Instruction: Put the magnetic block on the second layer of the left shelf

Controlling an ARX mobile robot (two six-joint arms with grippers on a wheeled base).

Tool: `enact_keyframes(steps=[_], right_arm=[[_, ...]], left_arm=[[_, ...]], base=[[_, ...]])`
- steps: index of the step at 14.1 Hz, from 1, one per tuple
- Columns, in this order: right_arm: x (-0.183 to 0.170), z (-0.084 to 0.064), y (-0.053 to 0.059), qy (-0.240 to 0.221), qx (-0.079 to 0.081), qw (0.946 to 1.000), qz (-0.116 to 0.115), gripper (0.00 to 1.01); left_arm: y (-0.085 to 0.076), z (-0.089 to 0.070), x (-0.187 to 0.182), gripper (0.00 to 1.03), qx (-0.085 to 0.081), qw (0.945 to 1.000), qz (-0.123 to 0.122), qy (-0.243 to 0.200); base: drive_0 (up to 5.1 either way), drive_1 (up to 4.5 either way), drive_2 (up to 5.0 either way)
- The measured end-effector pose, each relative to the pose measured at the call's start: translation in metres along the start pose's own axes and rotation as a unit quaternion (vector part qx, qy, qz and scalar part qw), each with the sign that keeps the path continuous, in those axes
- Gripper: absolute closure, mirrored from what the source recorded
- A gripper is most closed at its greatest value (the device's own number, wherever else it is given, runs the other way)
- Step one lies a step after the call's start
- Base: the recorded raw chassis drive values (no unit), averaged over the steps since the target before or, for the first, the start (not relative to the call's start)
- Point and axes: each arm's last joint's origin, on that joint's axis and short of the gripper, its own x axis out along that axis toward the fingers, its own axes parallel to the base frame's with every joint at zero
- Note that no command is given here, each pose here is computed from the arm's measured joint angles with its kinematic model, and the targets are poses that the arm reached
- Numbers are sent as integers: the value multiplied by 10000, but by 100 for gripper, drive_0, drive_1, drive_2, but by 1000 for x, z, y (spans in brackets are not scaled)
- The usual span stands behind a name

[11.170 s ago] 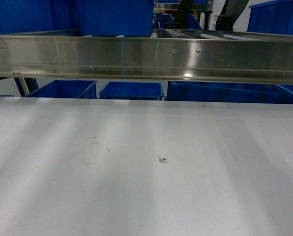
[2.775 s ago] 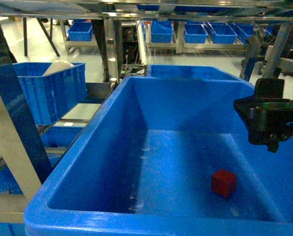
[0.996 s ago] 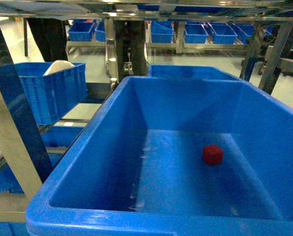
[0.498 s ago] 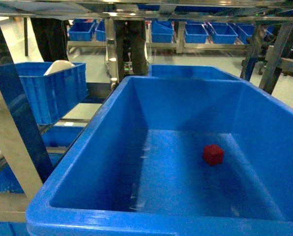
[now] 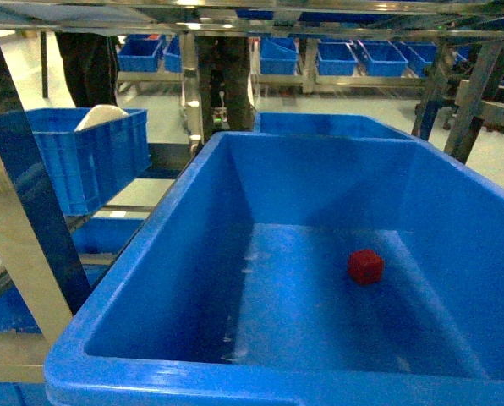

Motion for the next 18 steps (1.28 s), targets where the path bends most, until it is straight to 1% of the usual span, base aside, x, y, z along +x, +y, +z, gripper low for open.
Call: enact_keyframes(steps=[1,3,5,6,7,8,9,18], right_arm=[[0,0,0,0,0,10000,2,83],[0,0,0,0,0,10000,2,65],[0,0,0,2,0,10000,2,43],[0,0,0,2,0,10000,0,21],[0,0,0,2,0,10000,2,9],[0,0,0,0,2,10000,2,1],[0,0,0,2,2,10000,2,4],[0,0,0,2,2,10000,2,3]], left_arm=[[0,0,0,5,-2,10000,2,2],[0,0,0,5,-2,10000,0,2],[0,0,0,5,-2,10000,0,0],[0,0,0,5,-2,10000,0,0],[0,0,0,5,-2,10000,0,0],[0,0,0,5,0,10000,0,0],[0,0,0,5,-2,10000,0,2],[0,0,0,5,-2,10000,0,0]], base=[[0,0,0],[0,0,0],[0,0,0],[0,0,0],[0,0,0],[0,0,0],[0,0,0],[0,0,0]])
